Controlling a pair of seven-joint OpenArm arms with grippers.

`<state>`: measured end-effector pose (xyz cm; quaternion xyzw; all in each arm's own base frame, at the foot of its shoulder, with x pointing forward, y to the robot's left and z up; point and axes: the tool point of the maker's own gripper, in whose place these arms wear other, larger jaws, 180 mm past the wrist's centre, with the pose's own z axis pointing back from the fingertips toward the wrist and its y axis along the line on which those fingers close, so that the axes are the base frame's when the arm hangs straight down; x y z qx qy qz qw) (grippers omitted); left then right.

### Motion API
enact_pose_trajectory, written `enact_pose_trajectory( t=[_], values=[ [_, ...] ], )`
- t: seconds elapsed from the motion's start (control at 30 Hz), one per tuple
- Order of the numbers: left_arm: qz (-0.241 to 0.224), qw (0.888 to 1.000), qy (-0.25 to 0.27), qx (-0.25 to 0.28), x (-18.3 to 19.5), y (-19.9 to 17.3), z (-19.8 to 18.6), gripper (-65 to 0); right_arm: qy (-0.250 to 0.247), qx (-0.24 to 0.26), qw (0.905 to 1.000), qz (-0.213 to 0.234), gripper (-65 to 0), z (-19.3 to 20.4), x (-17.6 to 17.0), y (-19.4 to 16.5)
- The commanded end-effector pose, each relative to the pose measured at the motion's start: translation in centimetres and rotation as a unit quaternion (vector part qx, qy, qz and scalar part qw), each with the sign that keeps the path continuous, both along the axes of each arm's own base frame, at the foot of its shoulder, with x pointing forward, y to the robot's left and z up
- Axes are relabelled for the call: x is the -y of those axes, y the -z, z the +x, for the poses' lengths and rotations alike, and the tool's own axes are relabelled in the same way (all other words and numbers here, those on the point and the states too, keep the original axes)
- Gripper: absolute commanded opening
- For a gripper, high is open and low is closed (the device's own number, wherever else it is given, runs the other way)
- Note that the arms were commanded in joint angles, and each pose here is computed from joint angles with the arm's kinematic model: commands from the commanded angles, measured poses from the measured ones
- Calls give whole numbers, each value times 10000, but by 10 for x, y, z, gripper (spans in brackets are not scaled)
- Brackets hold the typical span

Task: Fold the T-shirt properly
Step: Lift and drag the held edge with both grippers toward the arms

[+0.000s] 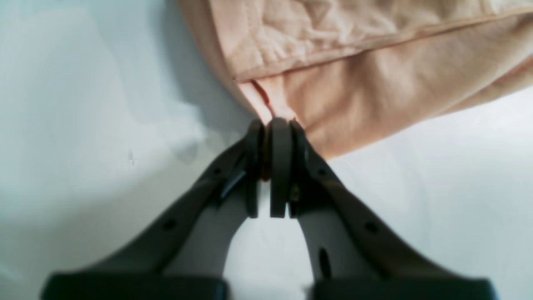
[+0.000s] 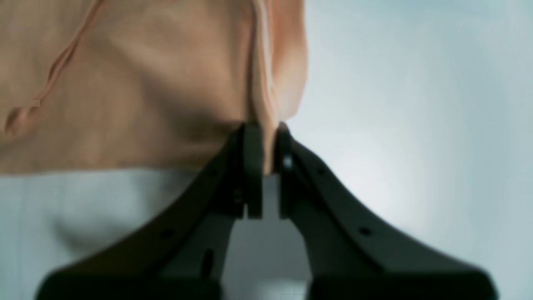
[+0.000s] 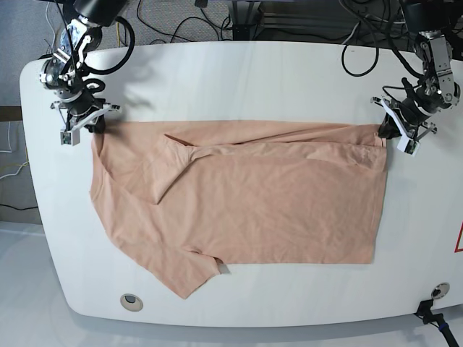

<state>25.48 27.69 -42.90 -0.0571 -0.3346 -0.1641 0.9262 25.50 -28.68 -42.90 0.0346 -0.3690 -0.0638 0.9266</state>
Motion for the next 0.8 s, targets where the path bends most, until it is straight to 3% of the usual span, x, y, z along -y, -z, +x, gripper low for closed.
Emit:
enact_pose_trajectory(
  t=[0.0,0.5,0.77],
  values=[
    [619,9932,217,-959,-13,26,-49,-650,-145,-675,9974,-182,-650,-32,-4,12],
    [1140,9839,-339,-1334,-65,6,-137,-650,-362,-1743,9824,-570,-650,-144,-11,16],
    [1065,9809,-469,-1561,-63,13,-164,-650,-341,-1776,9824,-463,-650,-154,-24,17]
  ],
)
